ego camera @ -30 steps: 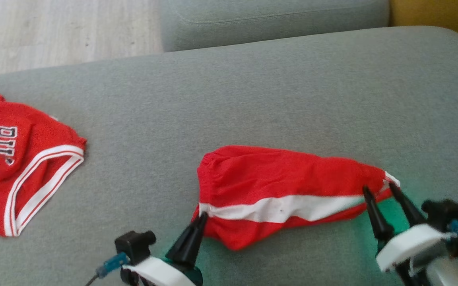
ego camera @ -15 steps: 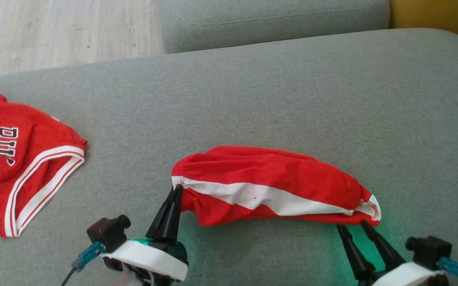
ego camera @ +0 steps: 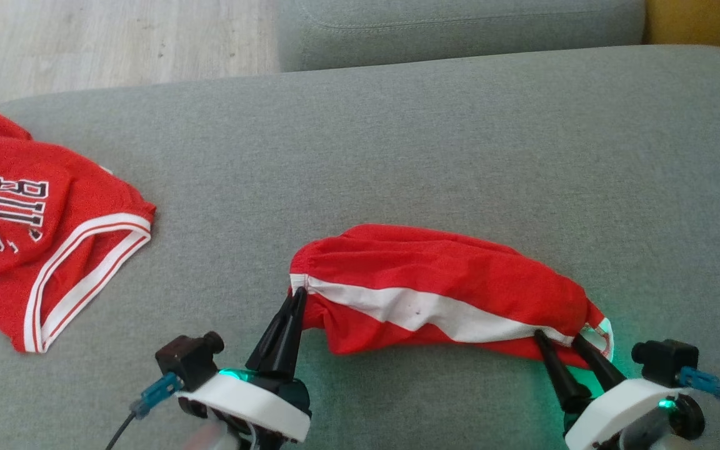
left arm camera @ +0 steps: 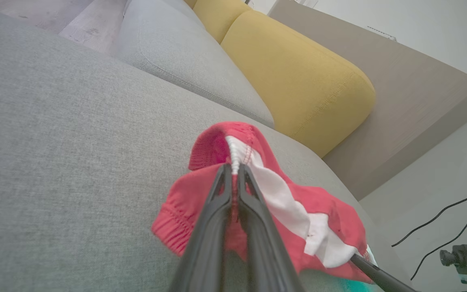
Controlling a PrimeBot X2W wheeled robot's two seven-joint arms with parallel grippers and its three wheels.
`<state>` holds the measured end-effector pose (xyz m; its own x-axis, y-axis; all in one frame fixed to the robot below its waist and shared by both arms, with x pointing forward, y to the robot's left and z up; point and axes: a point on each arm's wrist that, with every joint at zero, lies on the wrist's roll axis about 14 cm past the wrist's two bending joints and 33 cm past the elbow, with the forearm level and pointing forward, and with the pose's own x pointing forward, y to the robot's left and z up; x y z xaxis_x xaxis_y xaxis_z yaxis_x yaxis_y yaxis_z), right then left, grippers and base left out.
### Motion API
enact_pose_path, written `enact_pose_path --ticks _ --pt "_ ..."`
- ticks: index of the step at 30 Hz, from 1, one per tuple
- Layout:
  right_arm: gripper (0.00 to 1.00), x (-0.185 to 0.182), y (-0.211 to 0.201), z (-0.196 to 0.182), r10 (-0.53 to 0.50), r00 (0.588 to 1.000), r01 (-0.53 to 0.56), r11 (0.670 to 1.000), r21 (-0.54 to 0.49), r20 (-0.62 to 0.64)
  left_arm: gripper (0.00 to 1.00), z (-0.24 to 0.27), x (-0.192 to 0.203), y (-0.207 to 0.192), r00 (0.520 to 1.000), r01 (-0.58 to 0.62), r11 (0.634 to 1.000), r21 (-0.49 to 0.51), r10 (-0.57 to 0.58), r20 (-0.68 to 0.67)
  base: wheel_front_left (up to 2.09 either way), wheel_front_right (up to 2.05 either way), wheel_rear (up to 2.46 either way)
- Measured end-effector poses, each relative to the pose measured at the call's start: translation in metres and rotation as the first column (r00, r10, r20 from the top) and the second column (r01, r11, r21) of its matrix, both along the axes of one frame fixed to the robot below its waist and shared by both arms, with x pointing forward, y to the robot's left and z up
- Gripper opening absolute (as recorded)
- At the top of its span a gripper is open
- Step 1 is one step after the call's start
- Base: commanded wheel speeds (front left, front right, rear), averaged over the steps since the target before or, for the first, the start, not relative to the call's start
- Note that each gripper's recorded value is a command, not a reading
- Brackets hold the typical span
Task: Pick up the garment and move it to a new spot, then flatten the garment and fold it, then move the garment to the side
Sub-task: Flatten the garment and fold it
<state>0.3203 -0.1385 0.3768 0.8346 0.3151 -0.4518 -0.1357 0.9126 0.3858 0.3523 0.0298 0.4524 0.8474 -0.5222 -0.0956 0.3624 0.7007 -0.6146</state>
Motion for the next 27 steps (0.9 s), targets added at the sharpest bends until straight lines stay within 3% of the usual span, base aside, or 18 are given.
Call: enact_pose_path --ticks 1,2,8,17,22,27 --pt "0.08 0.001 0.0 0.0 0.003 1.0 -0.003 1.0 -0.002 0.005 0.0 0.001 0.0 0.001 1.0 -0.001 1.0 0.0 0.001 0.002 0.0 0.0 0.0" --pt "0.0 0.003 0.0 0.003 0.004 1.0 -0.004 1.0 -0.002 0.016 0.0 0.001 0.0 0.001 1.0 -0.003 1.0 0.001 0.003 0.004 0.0 0.0 0.0" --pt "0.0 0.021 -0.004 0.046 -0.008 0.983 0.006 1.0 0.011 0.185 0.0 0.017 -0.001 0.0 0.999 0.002 1.0 -0.006 -0.002 0.053 0.0 0.0 0.0" --pt "0.0 0.06 -0.048 0.164 -0.027 0.881 0.05 0.998 -0.037 0.472 0.0 0.107 0.032 -0.016 0.952 0.125 0.992 -0.023 -0.113 0.286 0.0 0.0 0.0" --pt "0.0 0.129 -0.08 0.248 -0.047 0.771 0.121 0.99 -0.074 0.635 0.0 0.182 0.089 -0.028 0.884 0.174 0.985 0.0 -0.156 0.44 0.0 0.0 0.0" --pt "0.0 0.195 -0.093 0.329 -0.044 0.609 0.178 0.981 -0.082 0.792 0.0 0.246 0.151 -0.039 0.827 0.181 0.982 -0.061 -0.118 0.549 0.0 0.0 0.0"
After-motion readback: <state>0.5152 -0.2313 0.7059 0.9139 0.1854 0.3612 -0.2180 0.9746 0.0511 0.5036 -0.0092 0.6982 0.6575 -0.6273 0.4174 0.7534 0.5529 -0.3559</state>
